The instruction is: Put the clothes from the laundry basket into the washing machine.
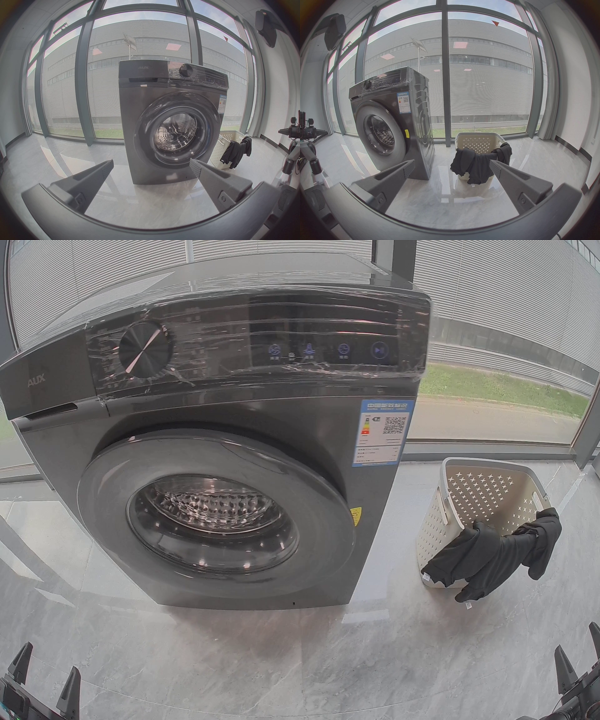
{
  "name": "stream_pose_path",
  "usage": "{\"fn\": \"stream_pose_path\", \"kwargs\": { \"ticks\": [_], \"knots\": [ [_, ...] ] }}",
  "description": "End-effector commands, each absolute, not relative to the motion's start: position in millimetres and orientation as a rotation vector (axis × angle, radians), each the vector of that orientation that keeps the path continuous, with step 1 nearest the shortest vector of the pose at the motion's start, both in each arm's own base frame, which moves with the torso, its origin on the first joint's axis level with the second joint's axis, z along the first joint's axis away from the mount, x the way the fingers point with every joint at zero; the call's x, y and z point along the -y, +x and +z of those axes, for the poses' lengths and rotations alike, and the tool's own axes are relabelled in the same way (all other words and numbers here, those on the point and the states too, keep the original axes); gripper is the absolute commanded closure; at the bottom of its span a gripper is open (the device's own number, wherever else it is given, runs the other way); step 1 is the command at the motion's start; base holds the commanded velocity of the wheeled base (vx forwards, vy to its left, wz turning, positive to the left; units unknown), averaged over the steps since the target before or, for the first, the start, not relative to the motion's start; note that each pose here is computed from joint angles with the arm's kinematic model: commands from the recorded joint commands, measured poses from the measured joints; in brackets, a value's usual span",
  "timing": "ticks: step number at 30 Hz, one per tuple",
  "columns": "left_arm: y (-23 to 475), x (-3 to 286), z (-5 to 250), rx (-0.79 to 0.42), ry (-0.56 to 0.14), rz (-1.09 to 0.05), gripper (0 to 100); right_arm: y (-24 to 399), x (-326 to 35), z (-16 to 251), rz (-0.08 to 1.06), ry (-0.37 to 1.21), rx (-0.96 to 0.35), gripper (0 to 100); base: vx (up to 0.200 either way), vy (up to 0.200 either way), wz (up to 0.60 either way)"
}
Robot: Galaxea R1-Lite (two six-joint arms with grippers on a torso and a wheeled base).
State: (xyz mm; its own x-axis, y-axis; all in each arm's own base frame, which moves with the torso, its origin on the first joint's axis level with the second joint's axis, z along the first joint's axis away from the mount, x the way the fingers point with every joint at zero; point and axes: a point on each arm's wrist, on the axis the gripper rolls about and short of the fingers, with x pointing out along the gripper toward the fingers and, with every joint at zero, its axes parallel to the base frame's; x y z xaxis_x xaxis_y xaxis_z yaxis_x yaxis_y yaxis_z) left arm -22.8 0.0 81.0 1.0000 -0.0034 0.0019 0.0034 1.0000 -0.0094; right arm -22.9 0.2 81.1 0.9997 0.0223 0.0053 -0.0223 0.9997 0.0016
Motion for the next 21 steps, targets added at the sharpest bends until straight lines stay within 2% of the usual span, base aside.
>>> {"fn": "stream_pose_path", "kwargs": {
  "ticks": [1,10,21],
  "knots": [
    [-22.9,0.0,76.2,0.005,-0.009,-0.003,0,-22.8,-0.2,76.0,0.023,0.002,0.005,0,0.0,0.0,0.0],
    [-22.9,0.0,76.2,0.005,-0.009,-0.003,0,-22.8,-0.2,76.0,0.023,0.002,0.005,0,0.0,0.0,0.0],
    [-22.9,0.0,76.2,0.005,-0.011,-0.003,0,-22.8,-0.2,76.0,0.023,0.002,0.005,0,0.0,0.2,0.0]
  ]
}}
